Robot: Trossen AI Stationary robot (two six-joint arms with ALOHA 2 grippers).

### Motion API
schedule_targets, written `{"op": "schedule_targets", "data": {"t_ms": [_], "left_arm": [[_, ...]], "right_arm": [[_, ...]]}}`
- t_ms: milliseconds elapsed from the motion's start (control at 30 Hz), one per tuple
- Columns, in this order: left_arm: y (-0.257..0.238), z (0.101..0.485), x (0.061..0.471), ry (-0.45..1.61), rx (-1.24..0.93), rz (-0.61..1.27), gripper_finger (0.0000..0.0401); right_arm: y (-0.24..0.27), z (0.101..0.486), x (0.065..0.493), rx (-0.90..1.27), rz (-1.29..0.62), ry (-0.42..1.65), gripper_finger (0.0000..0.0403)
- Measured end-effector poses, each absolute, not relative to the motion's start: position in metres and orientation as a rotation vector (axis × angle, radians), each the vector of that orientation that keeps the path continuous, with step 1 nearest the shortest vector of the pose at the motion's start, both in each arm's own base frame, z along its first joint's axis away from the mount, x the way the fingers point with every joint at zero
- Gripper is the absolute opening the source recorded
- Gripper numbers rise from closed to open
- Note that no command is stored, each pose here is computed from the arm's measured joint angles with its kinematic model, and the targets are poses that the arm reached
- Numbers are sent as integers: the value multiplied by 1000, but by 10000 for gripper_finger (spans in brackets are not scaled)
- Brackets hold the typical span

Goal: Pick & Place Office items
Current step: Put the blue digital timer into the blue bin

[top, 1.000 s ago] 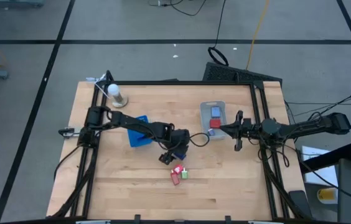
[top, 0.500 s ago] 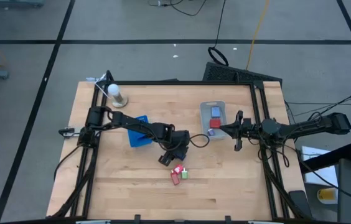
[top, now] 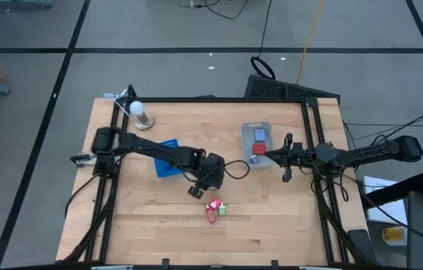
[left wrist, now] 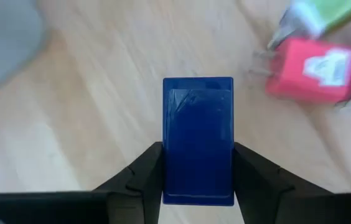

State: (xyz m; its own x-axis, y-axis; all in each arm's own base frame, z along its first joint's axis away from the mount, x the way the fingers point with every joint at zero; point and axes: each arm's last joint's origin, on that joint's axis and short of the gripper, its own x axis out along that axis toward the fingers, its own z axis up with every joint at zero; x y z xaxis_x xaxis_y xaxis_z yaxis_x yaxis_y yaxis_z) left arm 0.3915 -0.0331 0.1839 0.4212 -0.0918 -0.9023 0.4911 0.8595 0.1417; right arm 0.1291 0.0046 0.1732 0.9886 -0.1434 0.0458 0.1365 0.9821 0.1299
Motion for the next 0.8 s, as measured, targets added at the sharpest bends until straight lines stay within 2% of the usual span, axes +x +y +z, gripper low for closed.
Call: {"op": "schedule_targets", "data": {"t_ms": [333, 533, 800], "left_arm": [[-47, 269, 347, 782, 421, -340, 153], [-41, 284, 299, 559, 333, -255, 153], [-31, 276, 241, 350, 221, -3, 153]], "right_arm": [[5, 173, 129, 147, -140, -55, 4], [5, 172, 129, 151, -140, -48, 4], [5, 172, 130, 149, -140, -43, 4]]}}
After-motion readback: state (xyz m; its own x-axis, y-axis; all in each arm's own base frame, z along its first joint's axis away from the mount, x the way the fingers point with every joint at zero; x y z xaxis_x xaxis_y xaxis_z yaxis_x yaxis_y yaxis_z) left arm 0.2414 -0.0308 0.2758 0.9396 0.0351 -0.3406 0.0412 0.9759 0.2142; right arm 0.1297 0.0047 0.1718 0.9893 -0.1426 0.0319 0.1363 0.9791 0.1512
